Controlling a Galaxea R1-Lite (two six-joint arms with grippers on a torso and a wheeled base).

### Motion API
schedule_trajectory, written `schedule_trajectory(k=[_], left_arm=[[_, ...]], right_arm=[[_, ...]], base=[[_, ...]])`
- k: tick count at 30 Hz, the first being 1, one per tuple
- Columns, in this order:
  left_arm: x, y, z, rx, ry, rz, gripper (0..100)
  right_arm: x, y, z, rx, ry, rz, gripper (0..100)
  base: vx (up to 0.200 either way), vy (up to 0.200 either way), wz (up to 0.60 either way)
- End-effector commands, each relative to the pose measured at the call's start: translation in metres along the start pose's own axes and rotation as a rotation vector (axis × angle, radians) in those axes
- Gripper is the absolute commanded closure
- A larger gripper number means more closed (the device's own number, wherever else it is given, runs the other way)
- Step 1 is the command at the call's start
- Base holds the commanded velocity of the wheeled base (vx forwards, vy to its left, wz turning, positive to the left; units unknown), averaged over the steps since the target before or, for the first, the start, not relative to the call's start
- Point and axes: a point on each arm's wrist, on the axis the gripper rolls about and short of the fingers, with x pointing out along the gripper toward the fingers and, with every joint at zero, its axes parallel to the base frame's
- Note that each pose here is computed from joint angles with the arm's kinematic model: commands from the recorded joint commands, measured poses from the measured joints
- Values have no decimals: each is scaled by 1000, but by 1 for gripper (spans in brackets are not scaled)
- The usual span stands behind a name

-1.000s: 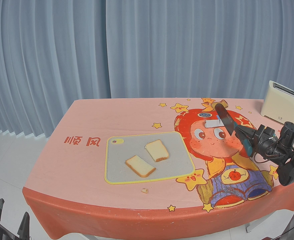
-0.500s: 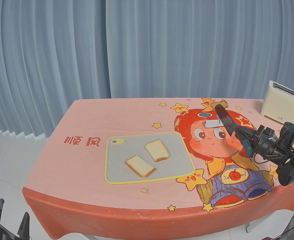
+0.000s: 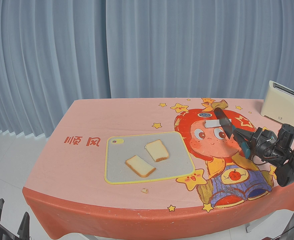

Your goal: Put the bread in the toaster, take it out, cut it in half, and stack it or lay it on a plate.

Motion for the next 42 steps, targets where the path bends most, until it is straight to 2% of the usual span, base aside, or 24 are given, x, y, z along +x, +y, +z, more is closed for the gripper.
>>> schedule_trajectory(k=[1,3,14,15,24,33,35,42], left_arm=[[0,0,-5,0,2,0,0],[0,0,-5,0,2,0,0],[0,0,-5,0,2,0,0],[0,0,-5,0,2,0,0],[0,0,-5,0,2,2,0],[0,0,-5,0,2,0,0],[0,0,-5,0,2,0,0],[0,0,-5,0,2,0,0]], right_arm=[[1,-3,-1,5,4,-6,100],[2,-7,-1,12,8,-17,100],[2,-10,-2,18,9,-24,100],[2,-10,-2,18,9,-24,0],[2,-12,-2,22,10,-32,0],[0,-8,-3,9,9,-24,0],[0,-4,-5,-10,4,-19,0],[-18,23,-1,-58,-40,39,0]], base=[[0,0,0],[0,0,0],[0,0,0],[0,0,0],[0,0,0],[0,0,0],[0,0,0],[0,0,0]])
